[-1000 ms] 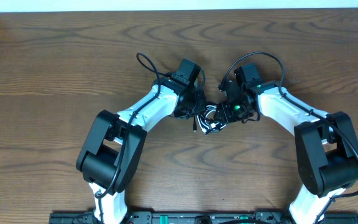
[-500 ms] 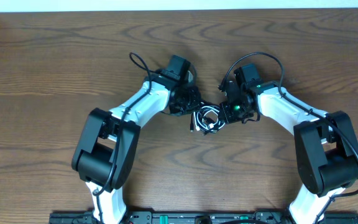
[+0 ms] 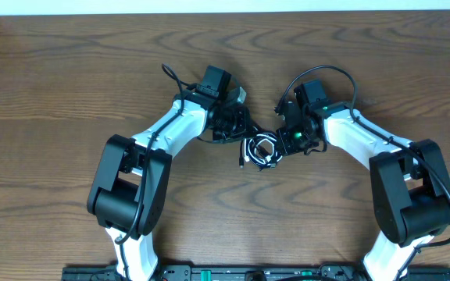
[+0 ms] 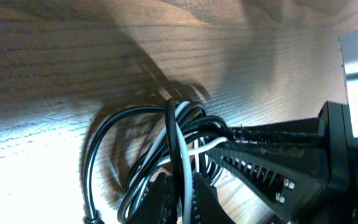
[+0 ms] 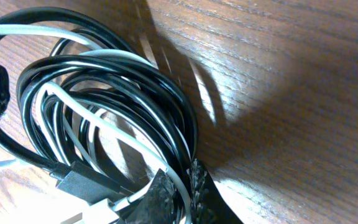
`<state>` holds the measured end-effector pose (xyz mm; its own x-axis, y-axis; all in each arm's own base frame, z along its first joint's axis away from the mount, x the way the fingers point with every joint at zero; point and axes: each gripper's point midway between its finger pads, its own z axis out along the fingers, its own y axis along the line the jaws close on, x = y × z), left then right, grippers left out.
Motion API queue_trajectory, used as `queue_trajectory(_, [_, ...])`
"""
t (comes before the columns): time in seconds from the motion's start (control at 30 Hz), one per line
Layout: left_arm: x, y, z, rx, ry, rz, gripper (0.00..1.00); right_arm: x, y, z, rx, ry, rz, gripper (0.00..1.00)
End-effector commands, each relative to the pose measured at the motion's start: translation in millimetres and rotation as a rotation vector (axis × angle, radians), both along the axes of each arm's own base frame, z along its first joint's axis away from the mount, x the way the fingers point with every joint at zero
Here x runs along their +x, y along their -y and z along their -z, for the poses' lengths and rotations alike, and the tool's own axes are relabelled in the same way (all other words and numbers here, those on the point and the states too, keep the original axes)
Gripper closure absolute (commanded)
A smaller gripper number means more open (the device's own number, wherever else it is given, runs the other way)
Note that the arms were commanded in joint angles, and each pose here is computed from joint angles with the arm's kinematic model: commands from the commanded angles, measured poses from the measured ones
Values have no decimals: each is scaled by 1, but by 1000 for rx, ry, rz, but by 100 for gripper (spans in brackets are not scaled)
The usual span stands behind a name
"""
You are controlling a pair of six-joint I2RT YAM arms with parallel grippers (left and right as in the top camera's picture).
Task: Untangle cables
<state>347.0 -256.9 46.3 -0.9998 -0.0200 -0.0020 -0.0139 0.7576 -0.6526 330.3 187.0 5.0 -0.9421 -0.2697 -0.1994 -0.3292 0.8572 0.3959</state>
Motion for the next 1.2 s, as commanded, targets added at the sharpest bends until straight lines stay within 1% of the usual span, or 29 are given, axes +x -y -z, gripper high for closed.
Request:
queue_trajectory(0.0, [-7,3,-14,-86,-2,51,92,-4,4,7,-31,16,-60,98])
queue_trajectory(0.13, [-9,6,-30,-212,-47,63,92,-1,7,9,-54,33,-70,99])
queue_trajectory(0.2, [-5,0,-31,-219,-48,47,92,-1,7,9,-54,43,-85,99])
queue_trajectory(0.27, [0,-7,-29,-204,-29,35,89,0,6,8,-55,57,-109,99])
queue_trajectory(0.4, [12,-25,-15,-99,2,-15,88,1,5,8,-55,69,-127,99])
queue_trajectory(0.53, [15,-41,-1,20,11,-53,88,1,5,8,-55,70,-127,99])
queue_trajectory(0.7, [10,-69,19,202,-12,-95,88,1,5,8,-55,71,-127,99])
queue_trajectory(0.77, [7,-75,22,238,-24,-100,88,1,5,8,-54,72,-127,99])
queue_trajectory(0.83, [2,-76,23,246,-33,-80,87,1,5,8,-54,73,-127,99])
queue_trajectory(0.9, [-2,-73,21,224,-51,-68,83,1,5,8,-54,72,-127,99])
queue_trajectory(0.93, [-6,-64,15,155,-66,-43,74,1,5,8,-54,72,-127,99])
queue_trajectory(1.0, [-10,-50,5,55,-82,-13,61,1,5,8,-54,72,-127,99])
queue_trajectory(1.03, [-11,-45,0,17,-89,-5,56,1,5,8,-54,72,-127,99])
queue_trajectory(1.1, [-13,-41,-3,-6,-95,1,51,1,5,8,-54,72,-127,99])
queue_trajectory(1.17, [-15,-41,-1,10,-100,5,46,1,5,8,-54,72,-127,99])
